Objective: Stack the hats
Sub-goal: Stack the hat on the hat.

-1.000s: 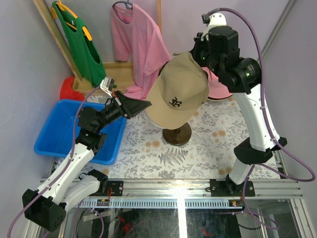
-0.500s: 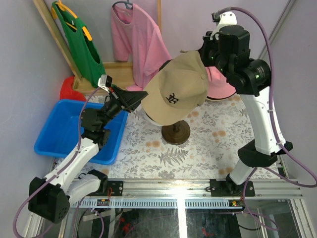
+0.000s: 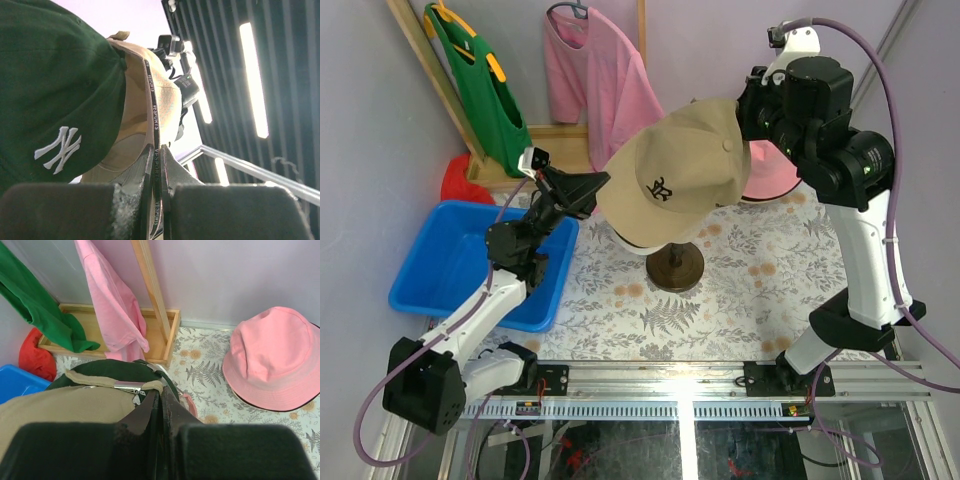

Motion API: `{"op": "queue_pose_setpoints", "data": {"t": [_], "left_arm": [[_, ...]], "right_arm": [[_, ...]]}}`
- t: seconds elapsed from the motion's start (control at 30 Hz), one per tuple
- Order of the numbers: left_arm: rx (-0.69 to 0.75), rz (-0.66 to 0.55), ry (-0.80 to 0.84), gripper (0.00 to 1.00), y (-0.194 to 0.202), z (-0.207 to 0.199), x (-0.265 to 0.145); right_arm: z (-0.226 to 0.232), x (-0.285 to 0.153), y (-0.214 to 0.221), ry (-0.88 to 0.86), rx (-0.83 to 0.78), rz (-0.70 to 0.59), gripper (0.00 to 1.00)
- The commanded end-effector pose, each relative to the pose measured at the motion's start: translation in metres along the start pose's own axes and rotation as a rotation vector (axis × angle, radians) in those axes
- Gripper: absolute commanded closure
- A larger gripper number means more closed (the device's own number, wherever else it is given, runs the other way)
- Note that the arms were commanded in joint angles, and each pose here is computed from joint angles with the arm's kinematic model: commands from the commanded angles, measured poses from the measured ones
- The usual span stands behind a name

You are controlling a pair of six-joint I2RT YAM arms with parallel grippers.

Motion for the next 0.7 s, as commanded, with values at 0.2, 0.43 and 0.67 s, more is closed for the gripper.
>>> {"op": "queue_pose_setpoints", "data": {"t": [0.2, 0.43, 0.67], "left_arm": [[-0.118, -0.191, 0.144, 1.00, -0.030, -0.019, -0.014], [-0.227, -0.296, 0.151, 1.00, -0.051, 0.003, -0.031], [-0.307, -0.314, 0.154, 1.00, -0.060, 0.016, -0.034]], "right_arm": [[-0.004, 0.006, -0.007, 0.029, 0.013, -0.022, 1.00], [-0.009, 0.024, 0.000, 0.059, 0.011, 0.003, 1.00], [-0.021, 0.033, 0.005, 0.092, 0.023, 0.019, 1.00]]}}
Point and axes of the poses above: each gripper's point midway between its finger pads, its own x axis out along the fingers, its own z axis along the line the jaws close on, y = z × x, the point moved 1 cm from there along -x, back along the fingers, and after that the axes turned 2 degrees about -x, right-handed, at the moved point
